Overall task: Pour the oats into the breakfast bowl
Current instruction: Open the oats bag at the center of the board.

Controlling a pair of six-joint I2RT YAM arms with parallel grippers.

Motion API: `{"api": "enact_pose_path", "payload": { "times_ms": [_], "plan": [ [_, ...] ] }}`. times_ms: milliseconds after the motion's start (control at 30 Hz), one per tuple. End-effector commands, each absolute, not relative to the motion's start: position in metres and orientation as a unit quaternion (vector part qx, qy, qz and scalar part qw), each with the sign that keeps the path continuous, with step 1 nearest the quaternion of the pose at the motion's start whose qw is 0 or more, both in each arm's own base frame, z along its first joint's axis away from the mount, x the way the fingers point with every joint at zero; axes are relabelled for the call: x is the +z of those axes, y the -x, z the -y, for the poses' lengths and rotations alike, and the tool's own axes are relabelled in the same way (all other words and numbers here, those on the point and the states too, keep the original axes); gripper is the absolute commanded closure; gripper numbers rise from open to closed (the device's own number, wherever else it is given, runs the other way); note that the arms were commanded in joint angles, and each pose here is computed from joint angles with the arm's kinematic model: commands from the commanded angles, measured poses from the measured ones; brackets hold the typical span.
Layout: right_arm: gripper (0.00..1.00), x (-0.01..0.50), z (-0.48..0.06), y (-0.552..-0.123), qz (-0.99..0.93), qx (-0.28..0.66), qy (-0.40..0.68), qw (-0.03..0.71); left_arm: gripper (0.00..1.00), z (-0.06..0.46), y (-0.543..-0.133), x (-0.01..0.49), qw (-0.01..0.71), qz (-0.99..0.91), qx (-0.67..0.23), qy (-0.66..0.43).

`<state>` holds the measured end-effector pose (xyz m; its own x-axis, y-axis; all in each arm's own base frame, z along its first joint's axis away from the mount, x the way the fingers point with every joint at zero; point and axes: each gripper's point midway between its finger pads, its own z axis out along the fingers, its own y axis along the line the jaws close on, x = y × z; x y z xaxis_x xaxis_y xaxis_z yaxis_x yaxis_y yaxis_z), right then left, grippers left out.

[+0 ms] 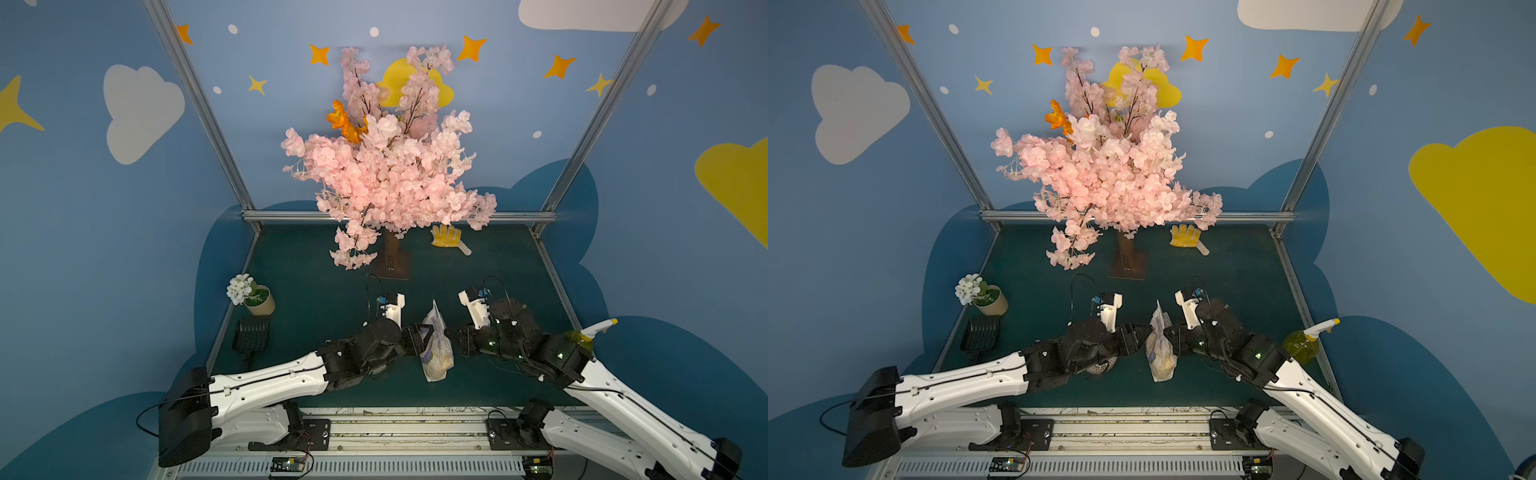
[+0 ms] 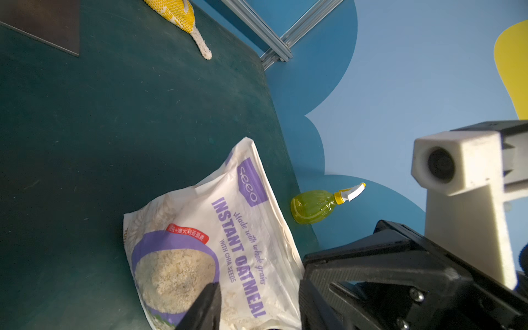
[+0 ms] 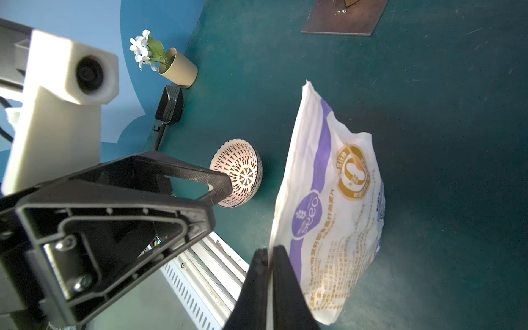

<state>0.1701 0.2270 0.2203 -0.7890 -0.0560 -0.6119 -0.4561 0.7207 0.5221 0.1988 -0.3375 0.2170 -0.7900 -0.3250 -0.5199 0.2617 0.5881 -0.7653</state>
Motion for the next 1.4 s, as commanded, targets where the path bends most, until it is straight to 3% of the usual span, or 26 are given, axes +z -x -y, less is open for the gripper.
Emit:
{"api": "enact_pose_path", "payload": {
  "times_ms": [0, 133, 433, 800, 1367],
  "plan": [
    [0.92, 0.221, -0.227, -0.172, -0.878, 0.342, 0.147, 0.300, 0.52, 0.343, -0.200, 0.228, 0.329, -0.822, -0.465, 0.021],
    [1.00, 0.219, -0.227, -0.173, -0.880, 0.339, 0.147, 0.298, 0.52, 0.344, -0.201, 0.230, 0.328, -0.821, -0.467, 0.023],
    [1.00, 0.214, -0.223, -0.173, -0.884, 0.331, 0.141, 0.300, 0.55, 0.362, -0.204, 0.241, 0.323, -0.810, -0.489, 0.021],
    [1.00, 0.214, -0.217, -0.174, -0.880, 0.327, 0.139, 0.317, 0.72, 0.373, -0.210, 0.231, 0.317, -0.814, -0.485, 0.033],
    [1.00, 0.213, -0.217, -0.174, -0.879, 0.327, 0.139, 0.318, 0.75, 0.381, -0.209, 0.213, 0.300, -0.823, -0.480, 0.037]
  ]
}}
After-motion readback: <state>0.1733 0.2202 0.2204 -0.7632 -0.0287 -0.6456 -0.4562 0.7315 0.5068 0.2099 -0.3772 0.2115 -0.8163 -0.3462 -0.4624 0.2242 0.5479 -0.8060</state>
